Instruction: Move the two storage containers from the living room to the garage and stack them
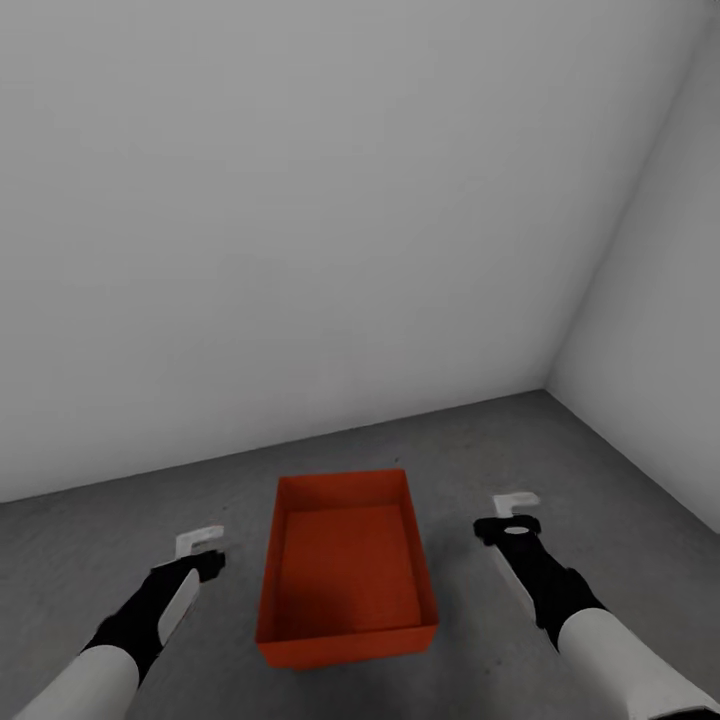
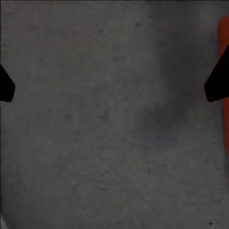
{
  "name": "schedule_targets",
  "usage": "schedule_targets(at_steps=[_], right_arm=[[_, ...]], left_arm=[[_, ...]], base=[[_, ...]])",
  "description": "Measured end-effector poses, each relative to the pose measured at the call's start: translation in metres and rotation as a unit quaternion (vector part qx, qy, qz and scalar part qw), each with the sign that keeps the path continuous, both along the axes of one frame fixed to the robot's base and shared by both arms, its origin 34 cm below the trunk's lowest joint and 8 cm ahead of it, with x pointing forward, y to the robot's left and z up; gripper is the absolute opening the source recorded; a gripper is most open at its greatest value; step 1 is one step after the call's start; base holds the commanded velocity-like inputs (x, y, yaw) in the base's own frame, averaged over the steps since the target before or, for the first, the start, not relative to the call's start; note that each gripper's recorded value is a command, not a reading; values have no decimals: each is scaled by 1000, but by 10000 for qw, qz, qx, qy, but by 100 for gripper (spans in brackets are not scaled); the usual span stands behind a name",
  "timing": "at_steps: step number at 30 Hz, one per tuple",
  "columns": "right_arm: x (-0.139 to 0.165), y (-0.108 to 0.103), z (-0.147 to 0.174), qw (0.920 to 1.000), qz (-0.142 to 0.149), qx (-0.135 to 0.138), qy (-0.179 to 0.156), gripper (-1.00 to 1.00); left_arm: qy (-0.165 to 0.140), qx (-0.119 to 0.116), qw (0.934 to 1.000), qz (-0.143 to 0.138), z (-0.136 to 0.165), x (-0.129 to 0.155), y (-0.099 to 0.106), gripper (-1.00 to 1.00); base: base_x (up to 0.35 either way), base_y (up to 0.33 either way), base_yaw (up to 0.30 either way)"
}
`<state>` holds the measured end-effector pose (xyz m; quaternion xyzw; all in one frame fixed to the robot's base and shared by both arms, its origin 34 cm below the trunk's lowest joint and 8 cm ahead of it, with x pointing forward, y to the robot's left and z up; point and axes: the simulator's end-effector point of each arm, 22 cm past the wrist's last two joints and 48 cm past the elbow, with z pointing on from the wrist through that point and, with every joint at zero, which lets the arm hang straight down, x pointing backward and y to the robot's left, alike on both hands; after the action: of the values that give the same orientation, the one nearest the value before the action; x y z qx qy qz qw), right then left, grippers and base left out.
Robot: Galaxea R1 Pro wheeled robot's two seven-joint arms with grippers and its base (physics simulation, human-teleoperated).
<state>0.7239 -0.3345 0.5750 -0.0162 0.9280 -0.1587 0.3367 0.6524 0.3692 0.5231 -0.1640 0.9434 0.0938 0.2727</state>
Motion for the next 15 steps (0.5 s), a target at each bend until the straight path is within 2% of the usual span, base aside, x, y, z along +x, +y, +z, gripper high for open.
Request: schedule_targets(at_steps=[2, 5, 7, 9, 10, 15], right_arm=[[-14, -26, -9, 9997, -89, -135, 202, 100], [-40, -46, -28, 9982, -147, -159, 566, 100], [-58, -50, -42, 9965, -126, -45, 822, 100], [-69, -49, -49, 9952, -79, 70, 976, 100], [-78, -46, -56, 9936, -20, 205, 1107, 100], [-102, -36, -68, 9877, 119, 566, 1449, 100]], left_arm=[[284, 11, 9996, 62, -14, -22, 9, 100], [740, 1, 9972, 128, -35, -58, 17, 100], [1070, -12, 9941, 177, -48, -86, 20, 100], [1274, -21, 9916, 207, -54, -104, 22, 100], [1437, -24, 9893, 244, -61, -120, 23, 100], [1709, 54, 9846, 361, -71, -164, 29, 100]], base=[[0, 0, 0], [0, 0, 0], [0, 0, 0], [0, 0, 0], [0, 0, 0], [0, 0, 0]])
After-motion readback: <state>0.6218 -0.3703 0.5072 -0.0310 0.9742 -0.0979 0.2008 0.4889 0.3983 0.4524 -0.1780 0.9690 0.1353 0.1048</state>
